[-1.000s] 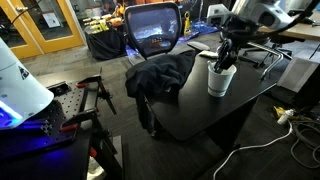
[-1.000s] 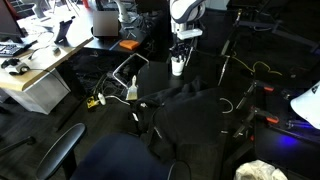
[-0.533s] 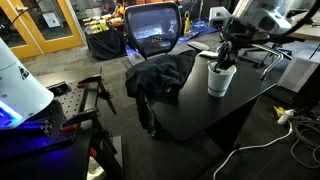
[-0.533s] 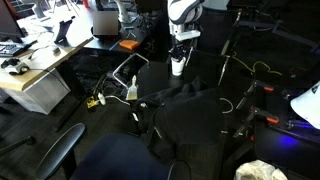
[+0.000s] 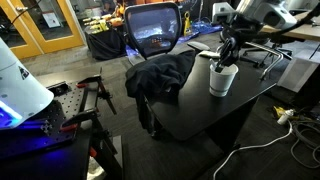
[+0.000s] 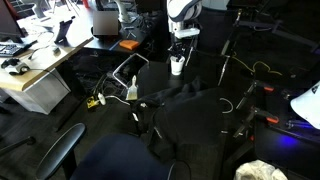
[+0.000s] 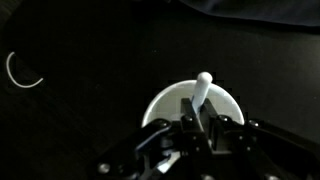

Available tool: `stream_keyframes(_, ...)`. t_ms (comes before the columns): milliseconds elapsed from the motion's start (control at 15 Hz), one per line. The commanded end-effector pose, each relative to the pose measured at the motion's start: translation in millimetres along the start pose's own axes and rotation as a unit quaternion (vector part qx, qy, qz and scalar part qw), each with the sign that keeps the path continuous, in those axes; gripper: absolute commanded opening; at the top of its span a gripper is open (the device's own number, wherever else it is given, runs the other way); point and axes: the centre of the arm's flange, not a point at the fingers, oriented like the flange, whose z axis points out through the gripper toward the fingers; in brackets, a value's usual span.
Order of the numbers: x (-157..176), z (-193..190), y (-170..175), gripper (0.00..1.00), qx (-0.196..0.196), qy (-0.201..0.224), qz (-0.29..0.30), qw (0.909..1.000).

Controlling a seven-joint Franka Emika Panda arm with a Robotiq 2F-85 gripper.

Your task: Remove the pen from the cup and put it on the table

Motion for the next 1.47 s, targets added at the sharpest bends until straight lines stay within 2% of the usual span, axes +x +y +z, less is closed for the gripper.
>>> stream_keyframes(0,-14,-26,-2,0.03,0.002,-0.008,0.01,0.9999)
stream_keyframes(400,-43,-63,-5,0.03,0.002,0.0,-0.001,1.0)
stream_keyframes(1000,-106,-111,-12,0.03,-0.022,0.045,-0.029,0.9983)
stream_keyframes(1400,-106,-107,-35,0.03,-0.029,0.093,-0.084,0.9917)
